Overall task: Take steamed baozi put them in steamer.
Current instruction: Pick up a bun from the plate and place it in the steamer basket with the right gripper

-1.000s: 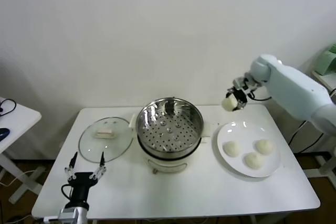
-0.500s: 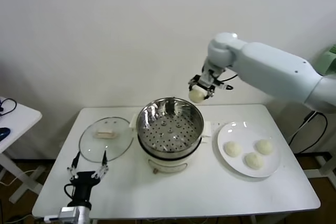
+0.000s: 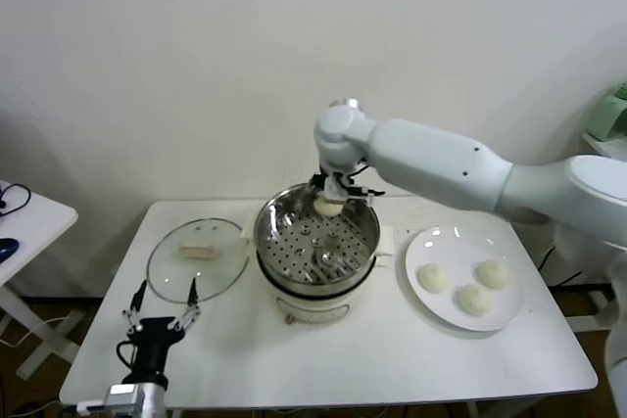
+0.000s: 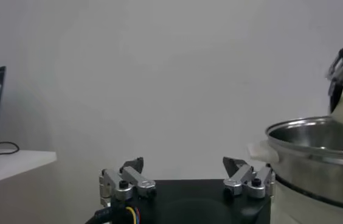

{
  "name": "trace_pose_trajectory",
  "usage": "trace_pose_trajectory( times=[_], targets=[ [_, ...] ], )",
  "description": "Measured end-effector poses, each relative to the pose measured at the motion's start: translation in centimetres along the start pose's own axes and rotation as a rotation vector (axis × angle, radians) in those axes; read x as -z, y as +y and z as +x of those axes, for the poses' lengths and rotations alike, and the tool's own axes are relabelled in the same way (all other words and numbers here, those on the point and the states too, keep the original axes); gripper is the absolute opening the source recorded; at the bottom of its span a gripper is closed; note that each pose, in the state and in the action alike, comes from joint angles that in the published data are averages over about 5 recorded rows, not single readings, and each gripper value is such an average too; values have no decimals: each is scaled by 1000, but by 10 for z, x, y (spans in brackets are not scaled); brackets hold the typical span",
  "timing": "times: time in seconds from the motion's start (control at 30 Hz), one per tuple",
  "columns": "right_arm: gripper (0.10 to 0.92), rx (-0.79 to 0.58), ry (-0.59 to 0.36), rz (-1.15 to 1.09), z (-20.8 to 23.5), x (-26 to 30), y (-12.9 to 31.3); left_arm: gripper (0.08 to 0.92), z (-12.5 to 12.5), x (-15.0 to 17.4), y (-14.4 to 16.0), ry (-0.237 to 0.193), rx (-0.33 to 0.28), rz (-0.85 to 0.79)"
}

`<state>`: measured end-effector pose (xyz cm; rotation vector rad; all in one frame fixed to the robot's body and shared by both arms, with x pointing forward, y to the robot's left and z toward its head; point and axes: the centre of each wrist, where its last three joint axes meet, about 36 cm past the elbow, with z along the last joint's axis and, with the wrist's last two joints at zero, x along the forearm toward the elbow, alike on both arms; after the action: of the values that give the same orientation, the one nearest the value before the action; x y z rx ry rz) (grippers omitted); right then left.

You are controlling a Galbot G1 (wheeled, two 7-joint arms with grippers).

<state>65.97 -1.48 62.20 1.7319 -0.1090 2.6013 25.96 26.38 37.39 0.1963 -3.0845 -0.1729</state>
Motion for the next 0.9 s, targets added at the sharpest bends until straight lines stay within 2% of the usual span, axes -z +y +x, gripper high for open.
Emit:
trace_pose_trajectory(
  times=[0.6,0.9],
  targets=[
    [696,46,7,33,-44,13,-17,823,-4,-6,2,10,5,8],
    [817,33,6,44,-46,15,-23,823,-5,-8,1,14,3,11]
  ],
)
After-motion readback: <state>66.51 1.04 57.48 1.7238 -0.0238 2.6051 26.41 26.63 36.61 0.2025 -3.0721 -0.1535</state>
